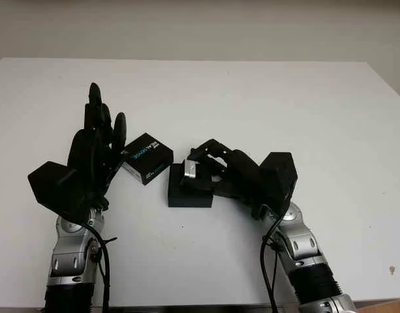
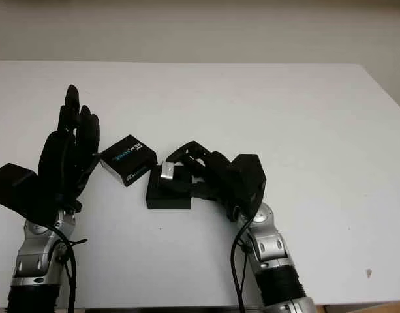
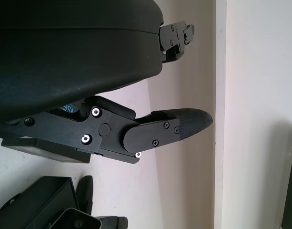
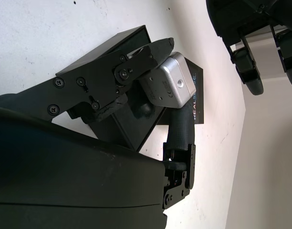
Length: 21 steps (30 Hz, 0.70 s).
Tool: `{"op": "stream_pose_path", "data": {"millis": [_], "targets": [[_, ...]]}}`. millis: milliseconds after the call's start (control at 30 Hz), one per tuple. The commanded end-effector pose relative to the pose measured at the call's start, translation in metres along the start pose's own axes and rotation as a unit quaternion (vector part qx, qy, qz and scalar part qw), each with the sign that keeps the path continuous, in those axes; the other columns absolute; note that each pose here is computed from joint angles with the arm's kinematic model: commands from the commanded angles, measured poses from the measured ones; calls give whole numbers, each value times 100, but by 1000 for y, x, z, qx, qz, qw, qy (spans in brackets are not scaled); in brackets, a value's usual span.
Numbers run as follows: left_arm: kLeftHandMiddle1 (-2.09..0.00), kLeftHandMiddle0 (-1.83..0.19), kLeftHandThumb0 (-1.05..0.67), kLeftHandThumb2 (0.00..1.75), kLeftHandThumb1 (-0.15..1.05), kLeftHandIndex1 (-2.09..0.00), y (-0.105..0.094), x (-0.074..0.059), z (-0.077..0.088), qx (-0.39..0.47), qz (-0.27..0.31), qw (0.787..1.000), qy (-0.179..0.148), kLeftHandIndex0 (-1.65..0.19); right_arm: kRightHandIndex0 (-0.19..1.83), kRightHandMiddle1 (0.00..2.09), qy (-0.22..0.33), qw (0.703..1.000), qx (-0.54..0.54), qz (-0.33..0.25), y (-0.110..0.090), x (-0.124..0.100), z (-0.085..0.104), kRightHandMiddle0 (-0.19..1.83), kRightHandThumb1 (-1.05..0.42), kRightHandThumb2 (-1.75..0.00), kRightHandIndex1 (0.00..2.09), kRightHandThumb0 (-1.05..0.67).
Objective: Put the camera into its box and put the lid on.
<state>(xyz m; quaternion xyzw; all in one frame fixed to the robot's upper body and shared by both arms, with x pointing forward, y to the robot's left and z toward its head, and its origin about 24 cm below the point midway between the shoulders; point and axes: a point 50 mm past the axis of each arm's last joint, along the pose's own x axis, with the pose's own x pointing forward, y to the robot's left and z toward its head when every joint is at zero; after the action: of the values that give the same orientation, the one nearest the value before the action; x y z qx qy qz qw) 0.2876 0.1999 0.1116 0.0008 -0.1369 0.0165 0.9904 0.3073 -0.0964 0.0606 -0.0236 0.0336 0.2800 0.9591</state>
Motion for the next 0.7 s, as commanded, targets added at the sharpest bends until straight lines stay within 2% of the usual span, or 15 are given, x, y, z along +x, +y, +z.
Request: {"op": "stream_pose_path", "data": {"millis": [0,400,667], "targets": [[-5,18,-59,55,105,-4,0,-2,2,2,-1,1000,-5,19,22,173,11,1000,3,7,5,0,-7,28,-99,-5,6,-38],[-4,19,-59,55,105,-1,-1,-2,2,-4,-2,1000,-6,19,24,171,13,999,-43,5,6,-2,-10,28,-98,-5,7,-39],[-5,19,-58,56,105,-2,-1,-3,2,-1,0,1000,-6,19,29,166,-2,980,-198,12,8,-5,-2,26,-98,-5,9,-40]]}}
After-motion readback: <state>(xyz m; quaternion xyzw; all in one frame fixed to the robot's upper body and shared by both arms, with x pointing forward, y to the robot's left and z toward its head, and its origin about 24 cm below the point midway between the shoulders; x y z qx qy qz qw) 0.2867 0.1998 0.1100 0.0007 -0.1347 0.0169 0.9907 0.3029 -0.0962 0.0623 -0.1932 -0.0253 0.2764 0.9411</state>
